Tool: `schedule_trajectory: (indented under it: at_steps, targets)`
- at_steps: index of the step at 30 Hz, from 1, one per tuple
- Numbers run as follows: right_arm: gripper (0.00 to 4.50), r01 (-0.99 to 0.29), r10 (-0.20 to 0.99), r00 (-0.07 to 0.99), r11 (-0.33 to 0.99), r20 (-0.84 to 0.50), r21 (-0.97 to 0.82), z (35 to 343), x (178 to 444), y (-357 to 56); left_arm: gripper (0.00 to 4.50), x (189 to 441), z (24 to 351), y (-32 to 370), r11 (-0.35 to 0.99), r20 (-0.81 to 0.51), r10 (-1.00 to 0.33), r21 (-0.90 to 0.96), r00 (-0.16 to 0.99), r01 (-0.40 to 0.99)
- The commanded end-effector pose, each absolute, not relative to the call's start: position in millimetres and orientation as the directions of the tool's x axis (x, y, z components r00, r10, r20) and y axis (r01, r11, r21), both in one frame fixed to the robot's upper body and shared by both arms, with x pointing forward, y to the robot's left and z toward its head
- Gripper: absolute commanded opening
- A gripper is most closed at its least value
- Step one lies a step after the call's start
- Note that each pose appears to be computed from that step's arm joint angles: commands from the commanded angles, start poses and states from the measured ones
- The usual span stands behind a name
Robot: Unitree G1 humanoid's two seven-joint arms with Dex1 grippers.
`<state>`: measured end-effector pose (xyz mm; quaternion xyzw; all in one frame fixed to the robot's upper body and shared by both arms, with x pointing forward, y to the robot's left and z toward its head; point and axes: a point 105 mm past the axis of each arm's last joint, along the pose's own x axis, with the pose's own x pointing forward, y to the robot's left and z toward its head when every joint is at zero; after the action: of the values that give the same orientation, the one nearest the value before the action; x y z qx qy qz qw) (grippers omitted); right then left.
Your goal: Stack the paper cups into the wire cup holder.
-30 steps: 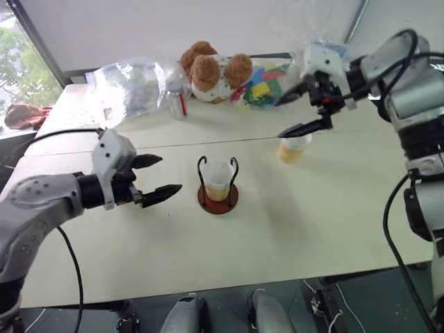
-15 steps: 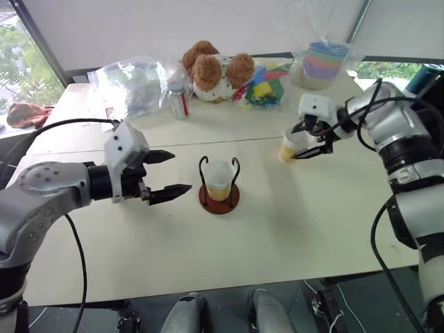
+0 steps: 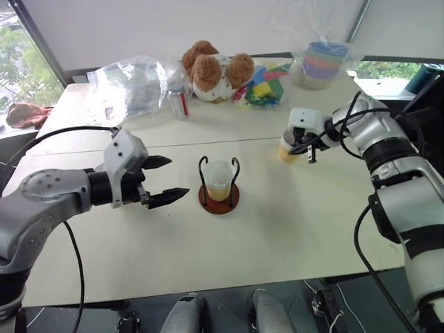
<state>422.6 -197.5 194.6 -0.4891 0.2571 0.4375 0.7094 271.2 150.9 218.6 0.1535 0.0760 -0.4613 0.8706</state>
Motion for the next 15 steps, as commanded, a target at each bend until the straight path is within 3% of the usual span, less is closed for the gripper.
schedule_trajectory:
  at_steps: [1,4,8,12,15]
  targets:
    - [0.09,-0.845,0.384,0.526,0.132,-0.759,-0.518,215,426,-195,4.5,269,228,152,0.532,-0.246,-0.775,0.243,0.582,0.811]
    - [0.09,-0.806,0.389,0.573,0.11,-0.721,-0.581,237,428,-193,4.5,269,224,157,0.54,-0.26,-0.765,0.238,0.589,0.807]
    - [0.09,-0.755,0.481,0.564,-0.029,-0.671,-0.656,295,415,-169,4.5,269,222,168,0.552,-0.289,-0.746,0.235,0.6,0.8]
    - [0.09,-0.722,0.689,0.382,-0.194,-0.616,-0.665,353,378,-112,4.5,270,215,177,0.555,-0.335,-0.732,0.212,0.593,0.804]
    - [0.09,-0.702,0.751,0.249,-0.296,-0.612,-0.648,354,357,-81,4.5,271,215,176,0.555,-0.327,-0.737,0.208,0.592,0.806]
